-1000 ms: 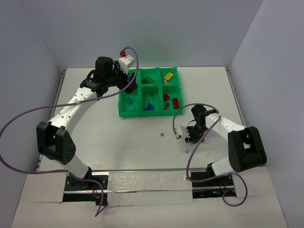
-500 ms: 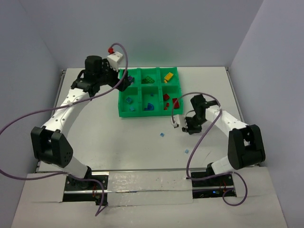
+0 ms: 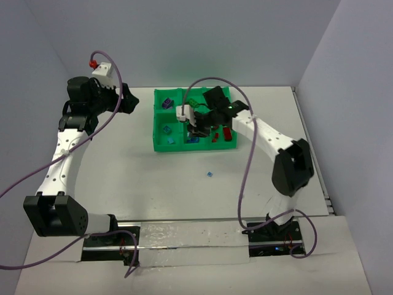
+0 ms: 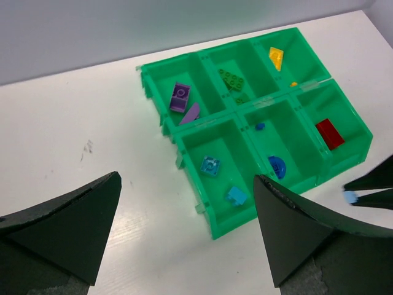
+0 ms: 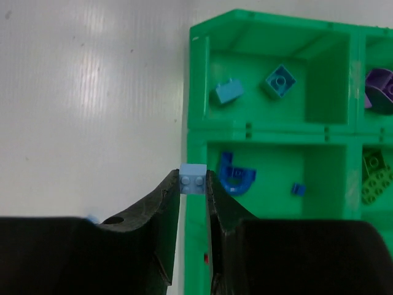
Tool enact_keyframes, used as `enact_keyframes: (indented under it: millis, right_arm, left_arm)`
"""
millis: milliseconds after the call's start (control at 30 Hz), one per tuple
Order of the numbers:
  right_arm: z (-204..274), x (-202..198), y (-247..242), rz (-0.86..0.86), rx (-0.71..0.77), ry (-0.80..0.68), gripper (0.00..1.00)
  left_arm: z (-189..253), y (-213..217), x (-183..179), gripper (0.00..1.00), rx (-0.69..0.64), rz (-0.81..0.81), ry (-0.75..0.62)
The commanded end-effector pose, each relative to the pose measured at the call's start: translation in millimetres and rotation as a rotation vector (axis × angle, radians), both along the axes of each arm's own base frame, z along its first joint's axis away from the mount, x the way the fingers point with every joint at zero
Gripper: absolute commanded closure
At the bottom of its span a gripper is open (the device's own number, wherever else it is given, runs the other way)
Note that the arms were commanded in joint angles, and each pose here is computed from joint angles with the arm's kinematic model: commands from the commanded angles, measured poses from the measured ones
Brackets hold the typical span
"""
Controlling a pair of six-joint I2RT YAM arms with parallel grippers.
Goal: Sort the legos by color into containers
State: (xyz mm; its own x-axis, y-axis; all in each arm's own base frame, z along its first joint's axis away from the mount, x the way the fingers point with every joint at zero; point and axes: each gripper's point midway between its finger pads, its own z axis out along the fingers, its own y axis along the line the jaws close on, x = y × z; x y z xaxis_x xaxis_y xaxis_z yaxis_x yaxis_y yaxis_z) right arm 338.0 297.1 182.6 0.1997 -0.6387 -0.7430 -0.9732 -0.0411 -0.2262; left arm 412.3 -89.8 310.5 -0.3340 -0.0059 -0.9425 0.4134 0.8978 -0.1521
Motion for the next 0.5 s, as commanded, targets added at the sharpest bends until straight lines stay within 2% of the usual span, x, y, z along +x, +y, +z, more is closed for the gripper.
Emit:
enact_keyframes:
  millis: [0,133,300,467]
  right_arm:
    - [13.0,40.4,56.7,-0.081,0.120,0.034,0.95]
    - [6.0,69.6,81.5,-0.136,0.156,0.056,0.96]
    - [5.3,84.7,101.7,-0.152,0.197,0.056,0.95]
    - [-15.8,97.5,115.9,-0.196,0.191,0.078,0.89]
  left_arm:
    - [5.6,12.3,-4.2,0.01,-0.056,0.043,0.011]
    - [2.5,13.9,-8.5,0.01,-0.056,0.056,0.026]
    - [-2.5,14.7,-12.6,0.01,-0.061,0.065,0.039]
    - [-8.9,26.9,-10.5,0.01,-0.045,0.093,0.051]
